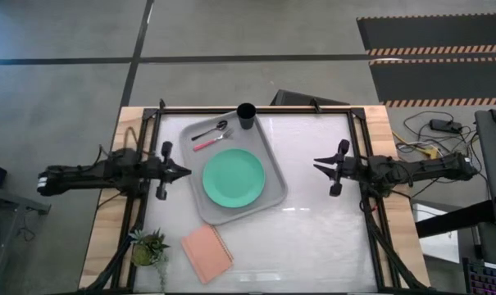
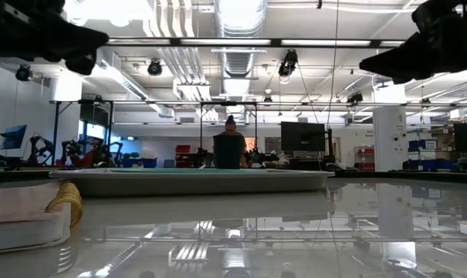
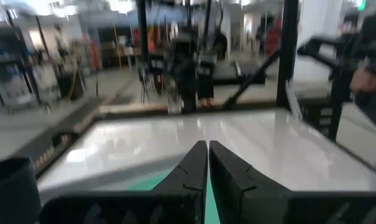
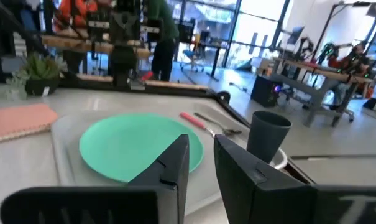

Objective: Pick and place plate/cup/fork/spoon on tray
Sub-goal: Return to Home Position

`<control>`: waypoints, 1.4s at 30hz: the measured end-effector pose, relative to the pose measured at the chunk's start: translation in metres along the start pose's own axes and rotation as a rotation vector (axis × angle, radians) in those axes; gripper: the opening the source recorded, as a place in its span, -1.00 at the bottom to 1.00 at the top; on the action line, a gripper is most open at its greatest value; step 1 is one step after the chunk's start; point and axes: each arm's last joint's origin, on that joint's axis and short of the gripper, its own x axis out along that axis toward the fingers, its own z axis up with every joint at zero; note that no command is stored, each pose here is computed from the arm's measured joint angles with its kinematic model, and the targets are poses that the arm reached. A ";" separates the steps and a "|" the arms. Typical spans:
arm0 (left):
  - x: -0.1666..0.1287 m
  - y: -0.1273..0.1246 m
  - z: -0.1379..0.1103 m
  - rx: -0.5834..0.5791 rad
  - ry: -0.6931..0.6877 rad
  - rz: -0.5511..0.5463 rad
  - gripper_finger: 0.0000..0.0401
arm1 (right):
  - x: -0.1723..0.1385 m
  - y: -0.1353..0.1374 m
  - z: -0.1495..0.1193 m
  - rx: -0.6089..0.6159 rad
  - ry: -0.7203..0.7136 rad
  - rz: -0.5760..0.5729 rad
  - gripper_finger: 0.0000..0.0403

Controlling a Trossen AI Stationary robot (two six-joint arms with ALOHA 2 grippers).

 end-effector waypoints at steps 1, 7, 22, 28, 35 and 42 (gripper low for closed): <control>-0.002 0.000 -0.002 0.002 -0.020 0.001 -1.00 | -0.001 0.000 -0.001 0.000 -0.007 -0.001 -0.70; -0.011 -0.003 -0.020 0.009 -0.082 0.002 -1.00 | -0.007 -0.001 -0.006 -0.018 -0.037 -0.007 -0.80; -0.001 -0.003 -0.046 -0.006 -0.007 -0.003 -1.00 | -0.014 0.000 -0.017 -0.158 -0.114 0.046 -0.96; 0.000 -0.003 -0.048 -0.009 0.016 0.004 -1.00 | -0.014 0.001 -0.018 -0.139 -0.109 0.076 -0.96; 0.001 -0.003 -0.050 -0.011 0.034 0.005 -1.00 | -0.014 -0.001 -0.026 -0.211 -0.008 -0.026 -0.96; 0.002 -0.003 -0.052 -0.013 0.054 0.005 -1.00 | -0.012 -0.002 -0.028 -0.172 0.035 -0.085 -0.96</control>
